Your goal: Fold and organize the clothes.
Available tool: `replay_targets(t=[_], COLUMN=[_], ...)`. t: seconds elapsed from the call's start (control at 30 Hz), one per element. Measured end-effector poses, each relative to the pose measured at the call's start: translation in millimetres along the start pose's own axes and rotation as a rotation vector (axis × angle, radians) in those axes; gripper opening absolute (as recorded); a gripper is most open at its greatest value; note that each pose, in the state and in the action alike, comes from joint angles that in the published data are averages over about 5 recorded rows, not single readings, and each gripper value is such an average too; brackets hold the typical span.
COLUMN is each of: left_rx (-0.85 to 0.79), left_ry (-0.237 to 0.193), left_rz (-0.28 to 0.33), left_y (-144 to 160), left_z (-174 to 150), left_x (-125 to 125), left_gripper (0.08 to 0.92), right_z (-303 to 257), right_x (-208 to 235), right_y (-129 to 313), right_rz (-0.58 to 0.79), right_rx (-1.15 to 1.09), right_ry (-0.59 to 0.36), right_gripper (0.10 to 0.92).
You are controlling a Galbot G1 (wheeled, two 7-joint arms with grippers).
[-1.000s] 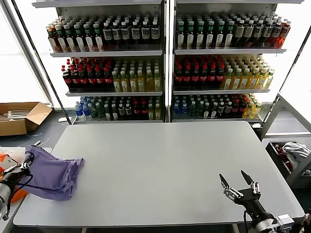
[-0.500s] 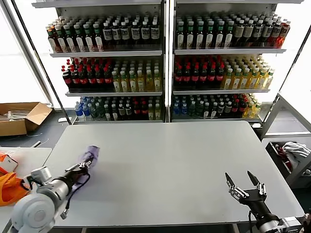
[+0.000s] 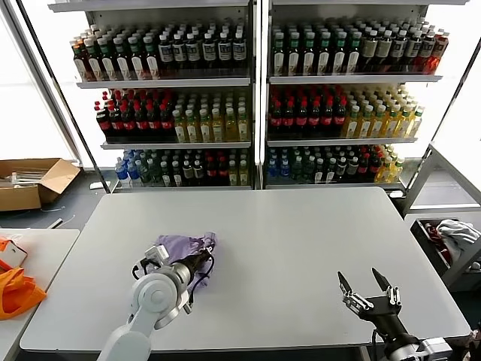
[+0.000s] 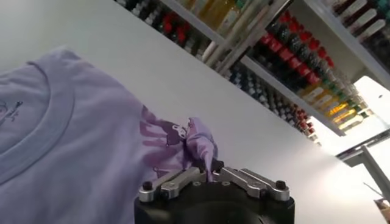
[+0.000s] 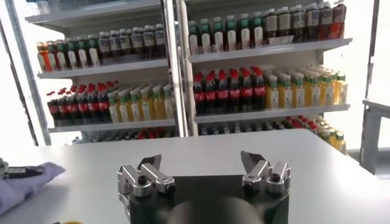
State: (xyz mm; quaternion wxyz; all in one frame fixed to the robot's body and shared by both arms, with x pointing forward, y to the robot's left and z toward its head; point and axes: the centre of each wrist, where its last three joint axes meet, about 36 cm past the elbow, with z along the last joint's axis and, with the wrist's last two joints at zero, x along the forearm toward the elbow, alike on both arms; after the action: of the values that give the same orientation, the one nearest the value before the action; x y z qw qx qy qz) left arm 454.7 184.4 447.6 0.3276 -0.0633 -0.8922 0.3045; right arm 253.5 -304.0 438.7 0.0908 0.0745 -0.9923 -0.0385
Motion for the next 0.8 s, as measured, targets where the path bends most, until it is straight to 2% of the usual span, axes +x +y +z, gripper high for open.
replay_targets(t=[0.17, 0.27, 0.4, 0.57, 0.8], left_rx=[0.032, 0.048, 0.067, 0.088, 0.081], left_ry=[0.001, 0.002, -0.007, -0.039, -0.107], left_rz=[0.052, 0.09, 0.142, 0.198, 0.225], left_y=[-22, -29, -31, -23, -3], left_z=[-1, -1, -1, -9, -27], left_x=[-5, 2, 18, 42, 73], left_gripper=[0.116, 0.165, 0.28, 0.419, 0.618], right_z=[5, 8, 12, 15, 22], right_x=[-11, -20, -36, -56, -86], right_y=[15, 26, 43, 65, 97], right_rz=[-0.034, -0.061, -0.103, -0.159, -0.21], right_rx=[0.007, 0.004, -0.009, -0.035, -0.102], right_ry=[0.029, 0.048, 0.073, 0.102, 0.143], right_gripper=[0.823, 0.823, 0.823, 0.823, 0.823])
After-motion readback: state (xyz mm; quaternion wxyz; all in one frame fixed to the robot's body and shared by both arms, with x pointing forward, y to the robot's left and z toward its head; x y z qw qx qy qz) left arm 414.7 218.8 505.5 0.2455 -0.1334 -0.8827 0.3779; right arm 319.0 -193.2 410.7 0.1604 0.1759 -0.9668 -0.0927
